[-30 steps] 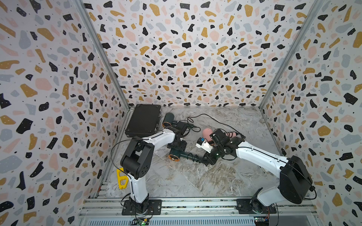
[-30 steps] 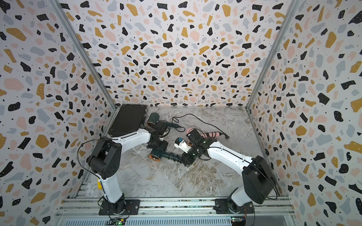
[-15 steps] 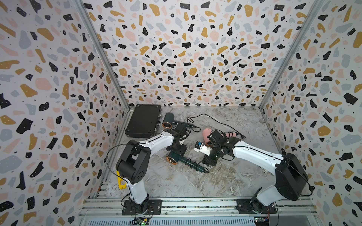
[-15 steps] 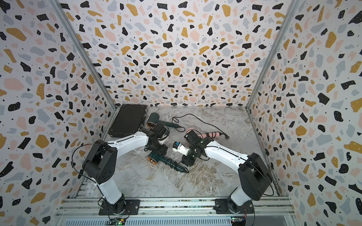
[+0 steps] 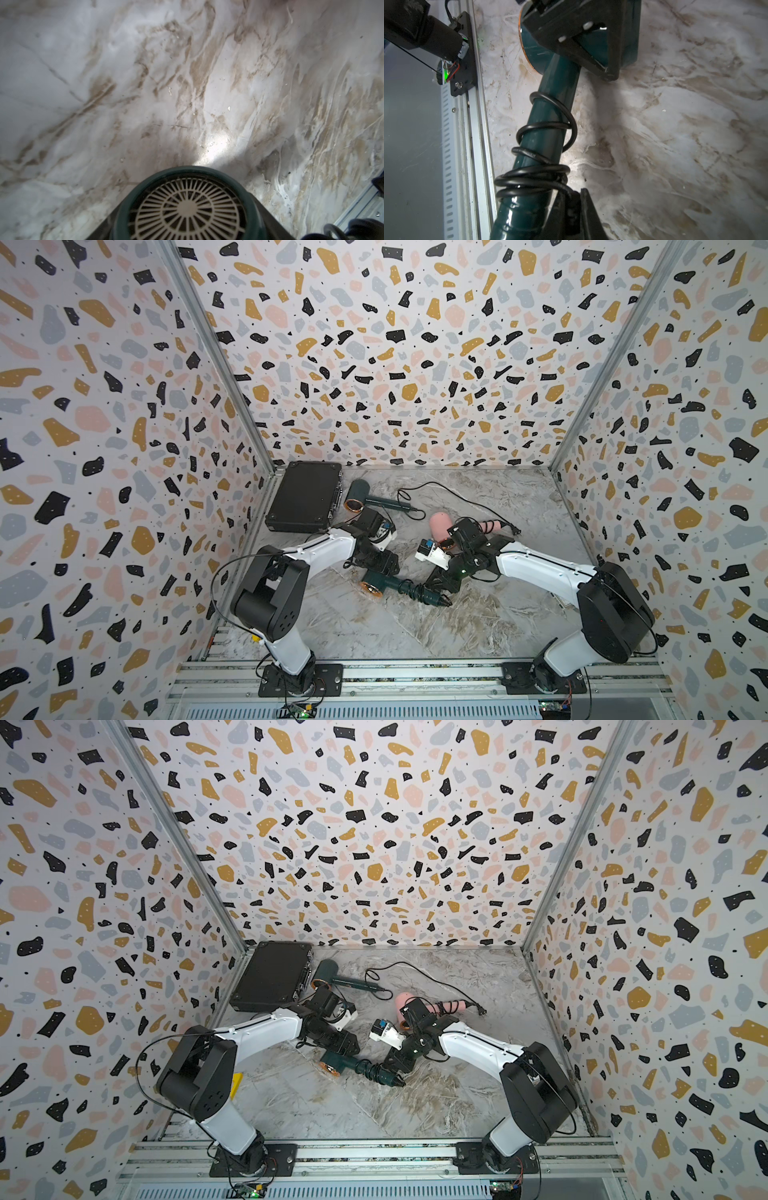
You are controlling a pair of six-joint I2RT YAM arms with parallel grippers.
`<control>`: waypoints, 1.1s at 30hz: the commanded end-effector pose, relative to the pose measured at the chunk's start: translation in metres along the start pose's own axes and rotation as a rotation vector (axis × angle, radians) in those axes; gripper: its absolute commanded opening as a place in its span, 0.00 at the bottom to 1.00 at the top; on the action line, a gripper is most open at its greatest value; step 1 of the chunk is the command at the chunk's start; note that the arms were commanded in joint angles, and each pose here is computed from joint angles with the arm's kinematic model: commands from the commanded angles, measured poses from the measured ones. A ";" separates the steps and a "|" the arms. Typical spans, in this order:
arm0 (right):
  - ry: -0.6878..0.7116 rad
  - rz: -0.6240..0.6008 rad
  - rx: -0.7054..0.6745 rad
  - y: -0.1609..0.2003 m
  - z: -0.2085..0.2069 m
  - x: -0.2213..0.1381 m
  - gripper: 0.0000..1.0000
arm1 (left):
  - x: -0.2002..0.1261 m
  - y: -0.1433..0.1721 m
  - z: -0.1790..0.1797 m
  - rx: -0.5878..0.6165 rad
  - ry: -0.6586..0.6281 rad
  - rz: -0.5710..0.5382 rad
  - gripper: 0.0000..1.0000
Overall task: Wrap the cord around the hair dryer
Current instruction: Move the hair dryer to the center of the board.
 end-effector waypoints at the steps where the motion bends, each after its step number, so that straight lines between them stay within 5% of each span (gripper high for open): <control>1: 0.050 0.014 0.094 0.010 -0.015 0.006 0.00 | -0.019 -0.003 -0.006 -0.078 0.168 -0.070 0.00; 16: 0.012 -0.259 0.277 -0.010 -0.032 0.010 0.00 | -0.006 -0.001 0.019 -0.483 0.367 -0.398 0.00; 33: 0.343 0.085 0.343 0.017 -0.065 0.022 0.00 | -0.047 -0.001 0.044 -0.395 -0.203 -0.207 0.00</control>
Point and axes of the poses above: each gripper's point midway between its finger pads, its own x axis out along the fingers, its own z axis along the line the jaws close on, y = z × x, the point moved 8 cm from there along -x, back along the fingers
